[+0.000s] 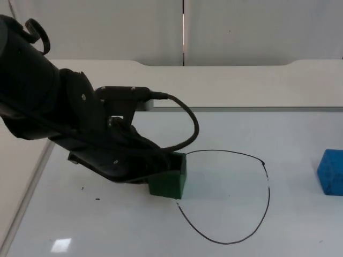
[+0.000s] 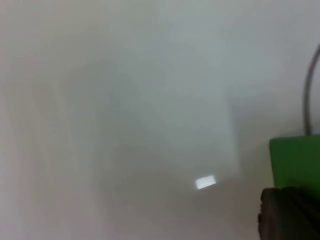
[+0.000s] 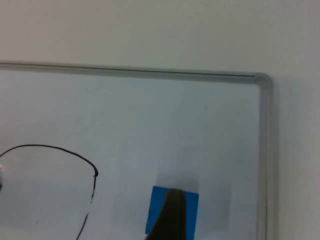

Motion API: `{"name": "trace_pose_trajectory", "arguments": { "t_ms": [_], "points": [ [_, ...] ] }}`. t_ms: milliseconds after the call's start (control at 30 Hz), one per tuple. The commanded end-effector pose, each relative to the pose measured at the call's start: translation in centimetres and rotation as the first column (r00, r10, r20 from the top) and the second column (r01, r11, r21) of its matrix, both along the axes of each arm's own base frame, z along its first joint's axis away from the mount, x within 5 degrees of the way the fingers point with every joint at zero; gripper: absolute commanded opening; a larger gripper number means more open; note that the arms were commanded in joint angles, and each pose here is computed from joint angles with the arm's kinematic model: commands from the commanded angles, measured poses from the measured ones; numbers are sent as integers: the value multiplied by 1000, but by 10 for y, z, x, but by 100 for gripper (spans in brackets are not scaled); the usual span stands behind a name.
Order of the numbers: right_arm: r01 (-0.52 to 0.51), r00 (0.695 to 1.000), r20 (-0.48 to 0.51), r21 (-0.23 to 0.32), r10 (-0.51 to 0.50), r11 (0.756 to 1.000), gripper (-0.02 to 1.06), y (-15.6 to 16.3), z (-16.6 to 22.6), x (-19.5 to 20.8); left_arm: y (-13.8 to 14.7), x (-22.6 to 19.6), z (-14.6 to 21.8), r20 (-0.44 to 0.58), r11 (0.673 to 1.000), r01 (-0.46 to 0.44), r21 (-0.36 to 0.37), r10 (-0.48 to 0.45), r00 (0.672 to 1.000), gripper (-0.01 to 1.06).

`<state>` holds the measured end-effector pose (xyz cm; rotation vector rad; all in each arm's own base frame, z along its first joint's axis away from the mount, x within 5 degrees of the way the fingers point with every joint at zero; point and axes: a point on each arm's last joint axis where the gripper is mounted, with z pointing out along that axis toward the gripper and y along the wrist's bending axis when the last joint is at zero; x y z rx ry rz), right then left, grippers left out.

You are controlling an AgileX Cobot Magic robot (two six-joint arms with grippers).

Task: Push the two cubes into the marked area.

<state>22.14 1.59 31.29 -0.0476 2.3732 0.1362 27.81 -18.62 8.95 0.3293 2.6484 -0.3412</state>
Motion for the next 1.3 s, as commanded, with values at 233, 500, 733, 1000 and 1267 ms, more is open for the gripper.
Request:
{"name": "trace_pose_trajectory", "arguments": {
  "t_ms": [233,500,733,1000,1267],
  "points": [
    [0,1000,6,-1,0,1000,71,-1,2,0,-17,-3,5,5,999,34,-22,-34,999,0],
    [-6,1000,7,6,6,1000,71,0,2,0,-17,-4,3,-14,999,40,-20,-40,999,0],
    [-6,1000,7,6,6,1000,71,0,2,0,-28,-11,4,4,997,67,-25,-67,998,0],
    [-6,1000,7,6,6,1000,71,0,2,0,-31,-13,4,-4,998,62,-33,-62,998,0],
    [-6,1000,7,6,6,1000,71,0,2,0,-36,-16,5,15,997,73,-34,-73,997,0]
  ]
}}
